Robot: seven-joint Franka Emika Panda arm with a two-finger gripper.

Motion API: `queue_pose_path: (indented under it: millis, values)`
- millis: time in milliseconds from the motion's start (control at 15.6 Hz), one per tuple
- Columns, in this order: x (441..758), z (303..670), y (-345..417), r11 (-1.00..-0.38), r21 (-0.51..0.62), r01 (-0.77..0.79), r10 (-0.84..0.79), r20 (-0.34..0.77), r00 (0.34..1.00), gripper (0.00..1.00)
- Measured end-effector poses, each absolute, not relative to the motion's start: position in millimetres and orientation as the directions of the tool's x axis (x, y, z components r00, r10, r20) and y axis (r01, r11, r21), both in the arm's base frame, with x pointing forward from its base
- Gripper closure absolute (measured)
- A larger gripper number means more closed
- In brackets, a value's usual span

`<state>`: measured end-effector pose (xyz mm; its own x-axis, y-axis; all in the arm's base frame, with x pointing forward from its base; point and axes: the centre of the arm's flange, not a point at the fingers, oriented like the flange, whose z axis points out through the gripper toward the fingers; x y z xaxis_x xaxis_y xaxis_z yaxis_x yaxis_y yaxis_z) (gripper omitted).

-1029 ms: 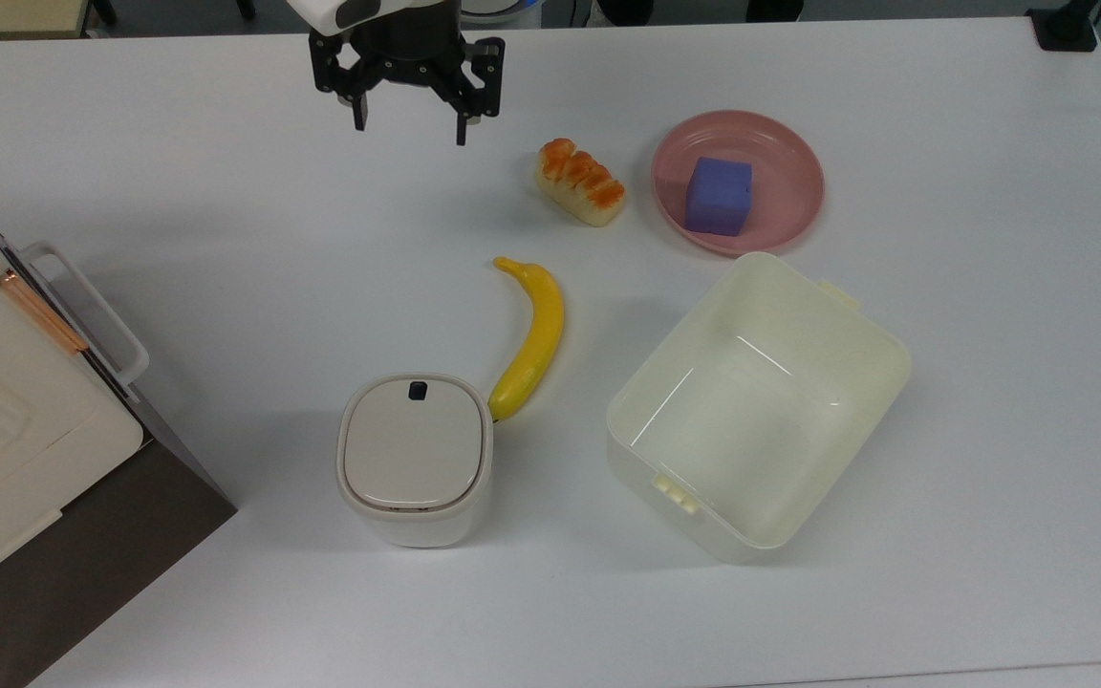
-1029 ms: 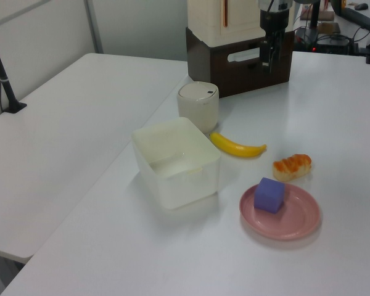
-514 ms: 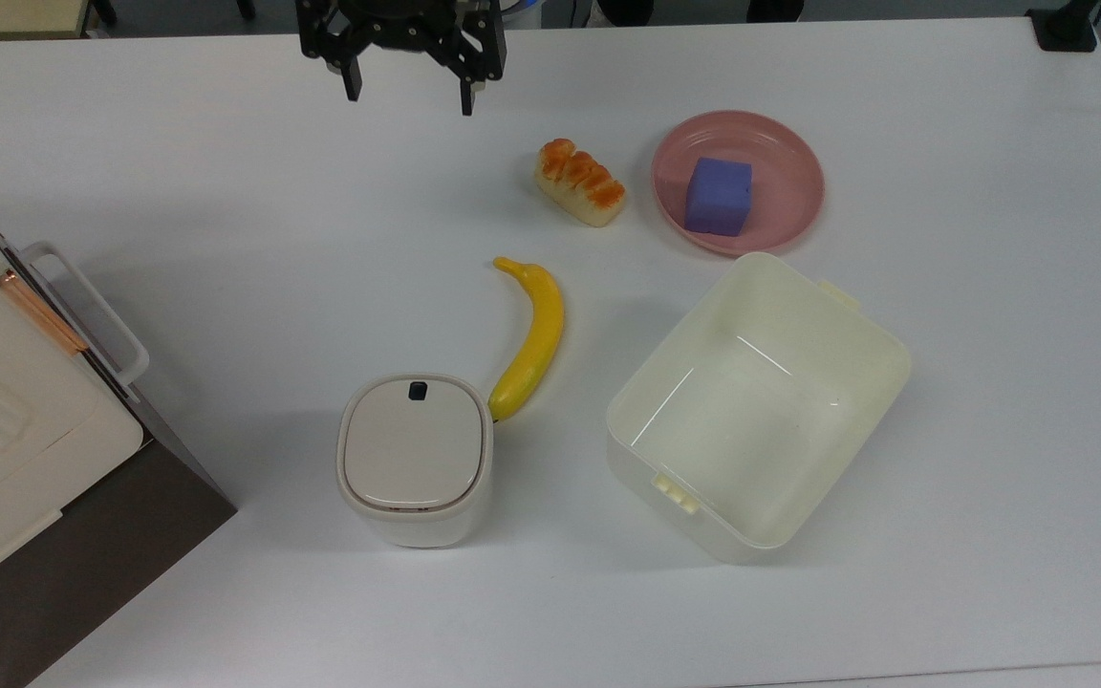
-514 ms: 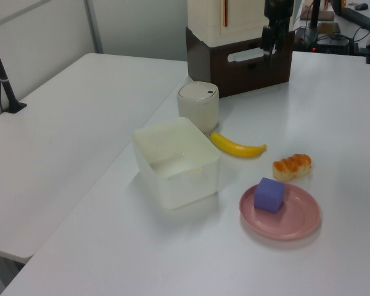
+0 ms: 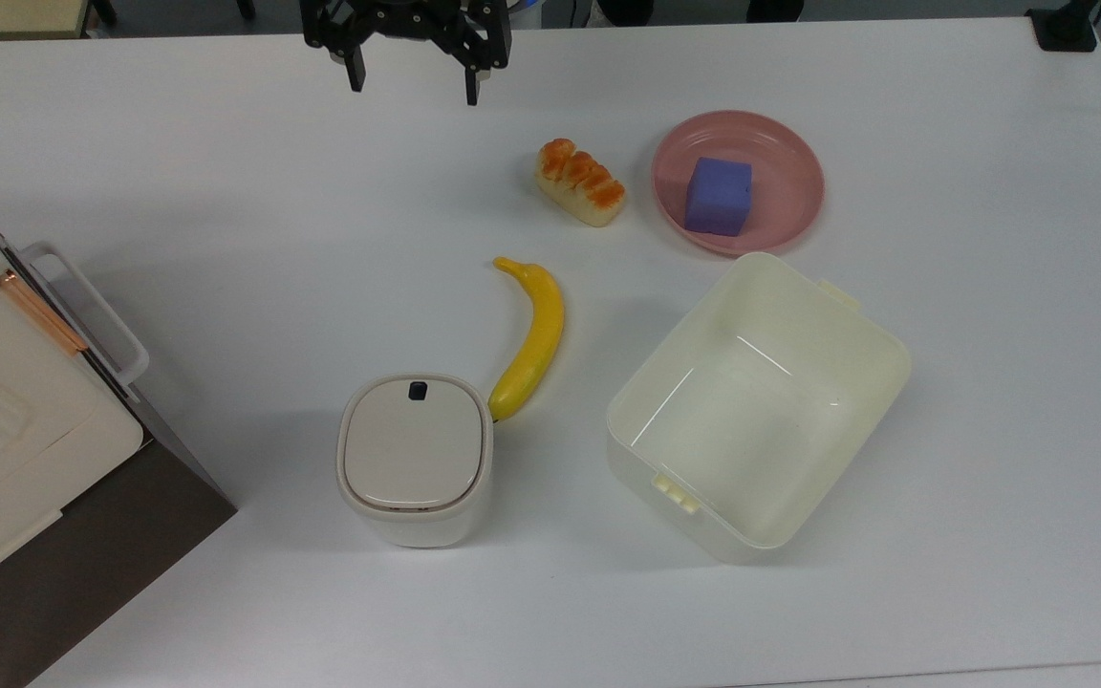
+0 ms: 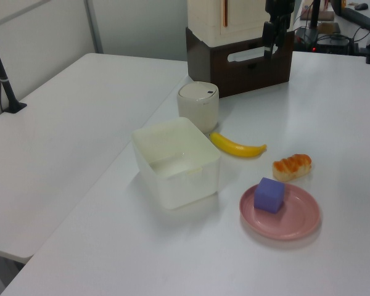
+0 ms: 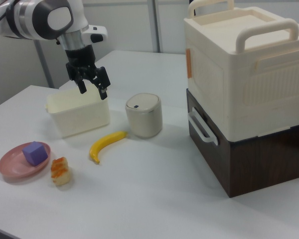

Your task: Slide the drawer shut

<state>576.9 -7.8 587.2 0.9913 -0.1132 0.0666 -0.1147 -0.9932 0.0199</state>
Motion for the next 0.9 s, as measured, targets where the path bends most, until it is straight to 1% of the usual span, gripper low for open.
queue_pose_path:
  millis: [900]
  values:
    - [576.0, 586.2, -10.5, -0.993, 0.019, -0.116, -0.115, 0.057, 0.992, 0.00]
